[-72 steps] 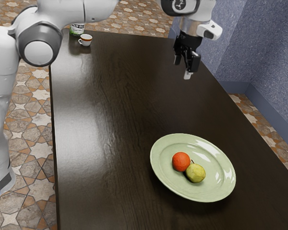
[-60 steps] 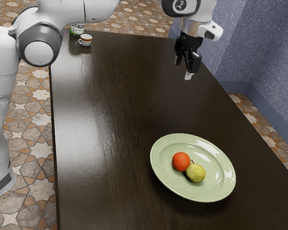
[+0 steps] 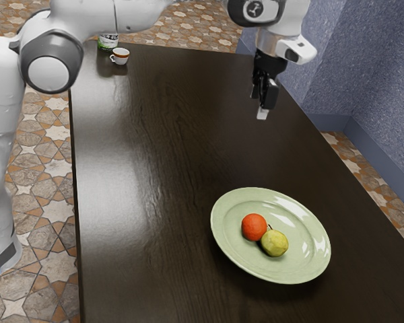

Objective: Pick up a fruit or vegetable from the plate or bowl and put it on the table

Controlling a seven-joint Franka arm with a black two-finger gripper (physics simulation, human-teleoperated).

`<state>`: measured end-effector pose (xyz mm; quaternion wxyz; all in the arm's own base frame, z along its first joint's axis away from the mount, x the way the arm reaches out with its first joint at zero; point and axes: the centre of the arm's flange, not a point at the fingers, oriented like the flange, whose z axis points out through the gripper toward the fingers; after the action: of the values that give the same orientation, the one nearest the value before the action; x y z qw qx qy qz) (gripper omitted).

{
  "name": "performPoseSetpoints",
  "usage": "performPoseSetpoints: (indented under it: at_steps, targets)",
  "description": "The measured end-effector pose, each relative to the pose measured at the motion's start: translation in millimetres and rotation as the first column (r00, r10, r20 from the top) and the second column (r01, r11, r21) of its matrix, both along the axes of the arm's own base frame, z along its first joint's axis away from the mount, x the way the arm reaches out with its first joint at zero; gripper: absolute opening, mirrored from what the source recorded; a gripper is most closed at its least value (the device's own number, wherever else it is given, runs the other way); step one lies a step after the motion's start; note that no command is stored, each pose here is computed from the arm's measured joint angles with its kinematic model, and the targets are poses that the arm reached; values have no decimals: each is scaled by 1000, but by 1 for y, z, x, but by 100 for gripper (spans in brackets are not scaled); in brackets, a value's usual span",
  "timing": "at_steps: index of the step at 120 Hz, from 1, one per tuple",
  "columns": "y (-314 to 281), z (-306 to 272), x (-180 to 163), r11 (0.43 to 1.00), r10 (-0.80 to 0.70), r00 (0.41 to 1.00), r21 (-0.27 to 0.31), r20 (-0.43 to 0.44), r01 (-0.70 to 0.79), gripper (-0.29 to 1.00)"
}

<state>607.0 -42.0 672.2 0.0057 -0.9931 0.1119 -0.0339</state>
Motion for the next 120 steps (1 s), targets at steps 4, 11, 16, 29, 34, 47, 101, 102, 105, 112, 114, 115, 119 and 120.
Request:
performPoseSetpoints:
  at_steps: [4, 11, 16, 29, 34, 47, 101, 102, 105, 112, 114, 115, 119, 120]
  targets:
    - [-5, -6, 1, 999, -35, 999, 1, -12, 35, 70]
    - [-13, -16, 4, 996, -92, 995, 0, -28, 92, 70]
    - [-19, -26, 8, 992, -130, 991, -2, -41, 130, 70]
    - [-32, -54, 23, 977, -211, 975, -8, -66, 211, 70]
    - [-40, -63, 28, 970, -243, 967, -10, -70, 243, 70]
    - [-50, -86, 41, 953, -303, 950, -15, -79, 303, 70]
    - [-83, -129, 40, 879, -477, 873, -43, -102, 475, 70]
    - [-83, -130, 40, 877, -480, 871, -44, -103, 478, 70]
    - [-85, -130, 37, 873, -488, 867, -46, -104, 486, 70]
    - [-87, -127, 31, 864, -503, 859, -48, -101, 500, 70]
    - [-87, -126, 30, 862, -506, 857, -48, -100, 504, 70]
    - [-87, -126, 29, 861, -508, 856, -48, -100, 506, 70]
    - [-87, -124, 25, 858, -514, 852, -49, -100, 512, 70]
    - [-87, -124, 24, 857, -516, 851, -49, -100, 513, 70]
